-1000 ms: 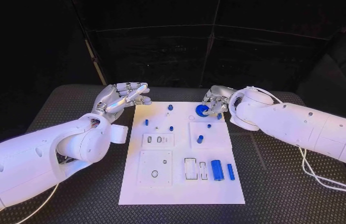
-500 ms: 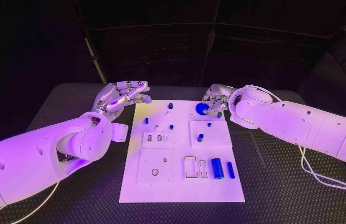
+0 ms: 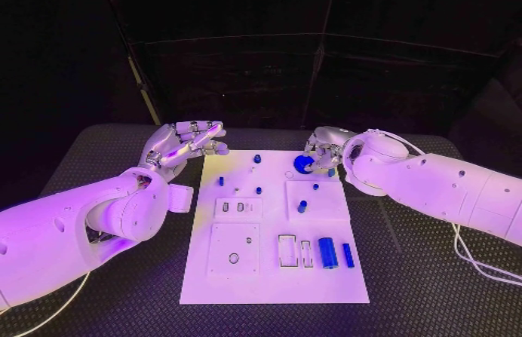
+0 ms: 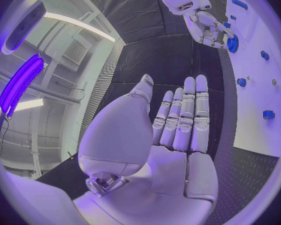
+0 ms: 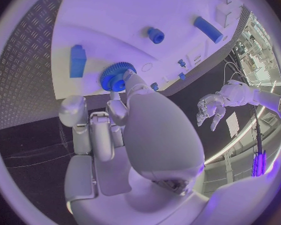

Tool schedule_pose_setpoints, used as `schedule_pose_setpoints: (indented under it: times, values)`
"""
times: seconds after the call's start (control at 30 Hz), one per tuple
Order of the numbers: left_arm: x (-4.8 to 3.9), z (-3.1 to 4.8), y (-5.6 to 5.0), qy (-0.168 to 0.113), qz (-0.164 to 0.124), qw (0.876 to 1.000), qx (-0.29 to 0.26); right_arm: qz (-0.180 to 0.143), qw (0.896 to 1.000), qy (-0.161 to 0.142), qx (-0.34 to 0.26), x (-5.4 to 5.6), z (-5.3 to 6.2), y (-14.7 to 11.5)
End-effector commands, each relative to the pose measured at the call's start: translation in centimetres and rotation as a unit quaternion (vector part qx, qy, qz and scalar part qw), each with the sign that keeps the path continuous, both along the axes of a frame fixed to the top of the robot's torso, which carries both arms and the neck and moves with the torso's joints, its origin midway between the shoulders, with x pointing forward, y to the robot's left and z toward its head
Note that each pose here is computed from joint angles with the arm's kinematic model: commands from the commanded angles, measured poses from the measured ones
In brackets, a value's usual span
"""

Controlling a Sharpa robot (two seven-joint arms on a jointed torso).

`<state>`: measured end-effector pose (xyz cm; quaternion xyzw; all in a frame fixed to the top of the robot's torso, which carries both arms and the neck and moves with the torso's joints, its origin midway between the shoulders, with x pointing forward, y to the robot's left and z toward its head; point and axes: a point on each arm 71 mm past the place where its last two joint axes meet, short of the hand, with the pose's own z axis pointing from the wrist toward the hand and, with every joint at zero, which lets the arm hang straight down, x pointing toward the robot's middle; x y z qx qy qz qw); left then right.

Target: Assemble the parts on the task board

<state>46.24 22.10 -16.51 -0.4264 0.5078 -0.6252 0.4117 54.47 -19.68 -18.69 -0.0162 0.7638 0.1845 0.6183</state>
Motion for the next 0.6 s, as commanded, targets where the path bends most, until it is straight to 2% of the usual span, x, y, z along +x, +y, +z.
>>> schedule_pose_setpoints:
  times: [0.03,0.27,0.6]
  values:
    - [-0.01,0.15,-0.1,-0.004,-0.006,1.000,-0.003,0.004,0.999,-0.042,0.002,-0.2,0.3,0.3]
    - [-0.01,0.13,-0.2,-0.003,-0.006,1.000,-0.003,0.013,0.996,-0.082,0.022,-1.1,1.2,1.2]
    - [-0.01,0.12,-0.2,-0.002,-0.006,1.000,-0.003,0.047,0.994,-0.089,0.033,-2.7,2.0,4.8]
